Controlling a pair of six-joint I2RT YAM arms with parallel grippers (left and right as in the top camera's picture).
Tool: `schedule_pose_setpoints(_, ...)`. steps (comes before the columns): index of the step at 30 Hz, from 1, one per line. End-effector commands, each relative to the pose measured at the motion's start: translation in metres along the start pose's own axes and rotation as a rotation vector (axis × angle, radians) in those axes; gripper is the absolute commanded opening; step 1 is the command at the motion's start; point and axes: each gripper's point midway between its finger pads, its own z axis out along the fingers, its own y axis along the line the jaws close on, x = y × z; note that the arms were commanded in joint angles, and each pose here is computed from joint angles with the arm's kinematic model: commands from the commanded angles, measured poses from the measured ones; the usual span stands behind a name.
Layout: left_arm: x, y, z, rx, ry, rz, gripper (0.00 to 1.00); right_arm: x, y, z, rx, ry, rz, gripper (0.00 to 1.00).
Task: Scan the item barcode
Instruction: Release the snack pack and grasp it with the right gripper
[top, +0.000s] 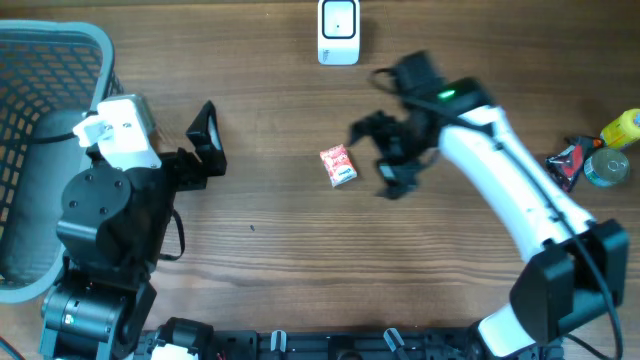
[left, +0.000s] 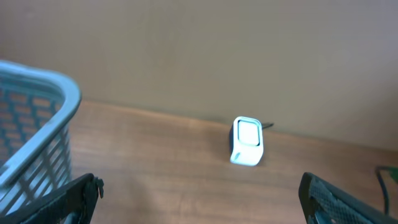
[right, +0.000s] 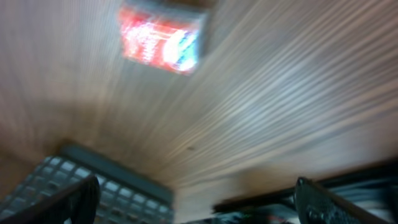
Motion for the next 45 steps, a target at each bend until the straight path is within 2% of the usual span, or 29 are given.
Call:
schedule_pose_setpoints(1,0.009,0.008,0.001,-0.032,0.035,-0.006,1.0,0.002,0.005,0.031,0.013,-0.116,0.211,1.0)
schedule_pose_setpoints(3,0.012,0.009,0.001,-0.035,0.046,-0.004,1.0,-0.003,0.002,0.054,0.061,-0.118,0.209,1.0)
schedule_pose_setpoints(8,0.015,0.01,0.001,-0.039,0.06,-0.001,1.0,-0.034,0.008,0.112,0.137,-0.132,0.028,1.0)
schedule_pose_setpoints(13,0.021,0.011,0.001,-0.046,0.082,0.003,1.0,-0.055,0.02,0.117,0.099,-0.23,0.006,1.0)
schedule_pose_setpoints(20,0.027,0.013,0.005,-0.055,0.111,0.008,1.0,-0.053,0.037,0.117,0.041,-0.218,-0.058,1.0)
schedule_pose_setpoints(25,0.035,0.013,0.012,-0.065,0.145,0.014,1.0,-0.048,0.011,0.115,0.127,-0.205,0.165,1.0)
schedule_pose_setpoints(30,0.042,0.015,0.016,-0.073,0.175,0.02,1.0,-0.045,0.009,0.115,0.125,-0.199,0.277,1.0)
schedule_pose_setpoints(34,0.044,0.015,0.017,-0.076,0.185,0.022,1.0,-0.047,0.025,0.117,0.06,-0.195,0.269,1.0)
schedule_pose_setpoints(37,0.045,0.015,0.018,-0.077,0.187,0.022,1.0,-0.052,0.049,0.116,-0.026,-0.217,0.152,1.0)
schedule_pose_setpoints(39,0.045,0.015,0.018,-0.077,0.187,0.022,1.0,-0.052,0.042,0.117,-0.002,-0.215,0.177,1.0)
schedule_pose_setpoints(41,0.045,0.015,0.018,-0.077,0.188,0.022,1.0,-0.05,0.018,0.115,0.084,-0.218,0.297,1.0)
schedule_pose_setpoints(45,0.045,0.015,0.018,-0.077,0.188,0.022,1.0,-0.049,0.012,0.115,0.104,-0.224,0.331,1.0)
